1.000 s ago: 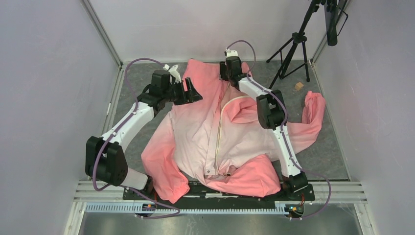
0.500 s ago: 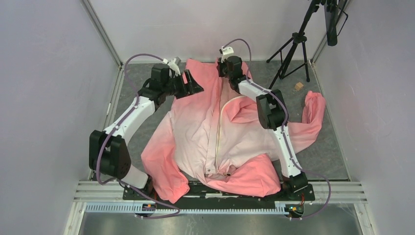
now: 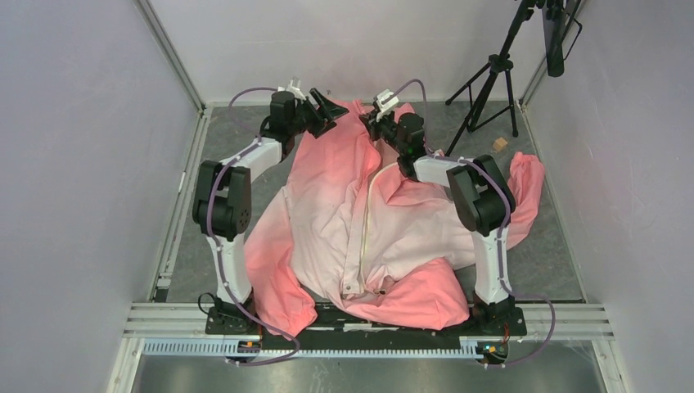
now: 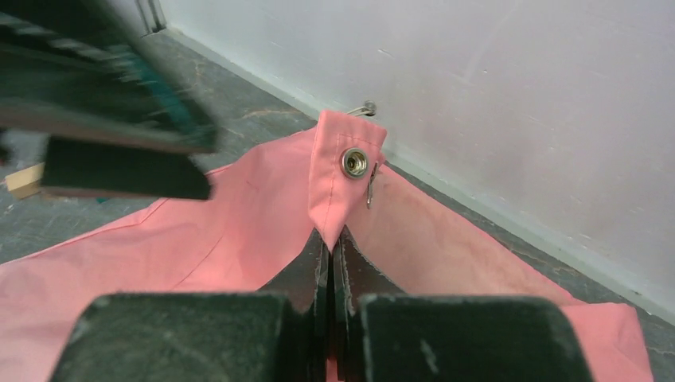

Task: Zip up the jacket

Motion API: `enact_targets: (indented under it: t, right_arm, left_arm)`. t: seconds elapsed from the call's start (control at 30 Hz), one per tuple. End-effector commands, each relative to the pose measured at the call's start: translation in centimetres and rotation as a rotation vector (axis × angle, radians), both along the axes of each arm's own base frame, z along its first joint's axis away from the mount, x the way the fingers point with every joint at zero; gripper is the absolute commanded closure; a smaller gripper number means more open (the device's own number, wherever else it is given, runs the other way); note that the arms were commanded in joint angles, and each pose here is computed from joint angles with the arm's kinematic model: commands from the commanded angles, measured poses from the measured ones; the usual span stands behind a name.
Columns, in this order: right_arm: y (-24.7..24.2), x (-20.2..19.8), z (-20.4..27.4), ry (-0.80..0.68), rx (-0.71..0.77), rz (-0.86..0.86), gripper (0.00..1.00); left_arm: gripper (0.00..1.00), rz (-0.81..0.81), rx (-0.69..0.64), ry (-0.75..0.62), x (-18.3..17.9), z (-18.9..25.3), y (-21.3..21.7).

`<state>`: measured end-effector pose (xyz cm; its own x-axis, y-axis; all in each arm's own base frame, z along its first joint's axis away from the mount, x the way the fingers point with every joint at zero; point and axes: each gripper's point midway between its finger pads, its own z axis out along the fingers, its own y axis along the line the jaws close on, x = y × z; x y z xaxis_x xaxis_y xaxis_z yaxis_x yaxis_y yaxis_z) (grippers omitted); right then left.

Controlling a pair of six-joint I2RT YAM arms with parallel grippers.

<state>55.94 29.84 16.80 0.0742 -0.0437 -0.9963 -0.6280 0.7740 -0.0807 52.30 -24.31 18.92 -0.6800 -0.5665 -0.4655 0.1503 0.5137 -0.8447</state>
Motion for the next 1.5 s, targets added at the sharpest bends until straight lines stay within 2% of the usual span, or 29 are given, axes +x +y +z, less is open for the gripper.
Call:
enact_targets:
  t: [0.0,0.13,0.2,0.3,0.4,0.5,0.53,0.57,0.63,0.67,0.73,0.77,0.83,0.93,1.03,1.2,1.33,1.47]
  right_arm:
    - [0.3,-1.8,3.9,-0.134,0.005,0.004,1.00]
    - [0.9,-2.0,3.2,-0.130,-0.029,-0.008,1.00]
    - [0.8,-1.6,3.1,-0.123,-0.032,-0.019,1.00]
    - [0.9,-1.6,3.1,-0.118,-0.034,-0.024,1.00]
    - [1.1,-1.9,3.2,-0.123,-0.052,-0.033,1.00]
    - [1.2,-2.0,3.3,-0.129,-0.095,-0.068,1.00]
    - [1.2,-2.1,3.4,-0.131,-0.101,-0.079,1.00]
    - [1.0,-2.1,3.5,-0.126,-0.098,-0.093,1.00]
    - [0.9,-2.4,3.8,-0.105,-0.083,-0.100,0.91]
    - [0.5,-2.6,3.9,-0.087,-0.085,-0.109,0.81]
    - [-0.1,-3.3,4.1,-0.048,-0.090,-0.110,0.60]
    - [-0.5,-3.6,4.3,-0.018,-0.081,-0.104,0.48]
    - [-1.3,-4.0,4.6,0.065,-0.054,-0.070,0.34]
    - [-3.3,-4.8,5.0,0.212,0.080,-0.022,0.26]
    - [-3.5,-5.2,5.2,0.313,0.193,0.099,0.28]
    - [-1.3,-6.4,3.8,0.379,0.239,0.284,0.44]
    - [-0.7,-6.3,4.3,0.366,0.283,0.341,0.42]
    - [0.3,-6.7,5.5,0.341,0.353,0.448,0.39]
  left_arm:
    - [0.19,0.018,-0.060,-0.207,3.3,5.6,-2.0]
    - [0.20,0.054,-0.034,-0.273,3.6,6.3,-2.5]
    - [0.14,0.096,0.022,-0.314,3.3,6.2,-2.6]
    - [0.12,0.120,0.109,-0.250,3.3,4.0,-3.2]
    - [0.12,0.128,0.133,-0.192,3.6,2.2,-3.7]
    - [0.24,0.119,0.133,-0.181,3.8,1.6,-4.0]
    - [0.32,0.112,0.134,-0.183,3.8,1.6,-4.1]
    - [0.44,0.100,0.134,-0.189,3.7,1.7,-4.1]
    - [0.70,0.070,0.112,-0.200,3.8,2.1,-3.9]
    - [0.79,0.041,0.080,-0.218,3.8,2.7,-3.8]
    - [0.91,-0.025,0.027,-0.255,3.7,3.5,-3.3]
    - [0.94,-0.063,0.011,-0.284,3.6,4.1,-3.0]
    - [0.98,-0.146,0.004,-0.310,2.9,4.3,-2.7]
    - [0.98,-0.257,-0.009,-0.364,1.3,4.5,-2.6]
    - [0.98,-0.355,-0.034,-0.431,-0.6,5.2,-2.9]
    - [0.98,-0.495,-0.143,-0.553,-3.4,7.3,-3.8]
    - [0.98,-0.547,-0.214,-0.579,-4.8,8.2,-4.2]
    - [0.98,-0.566,-0.207,-0.575,-5.5,8.3,-4.2]
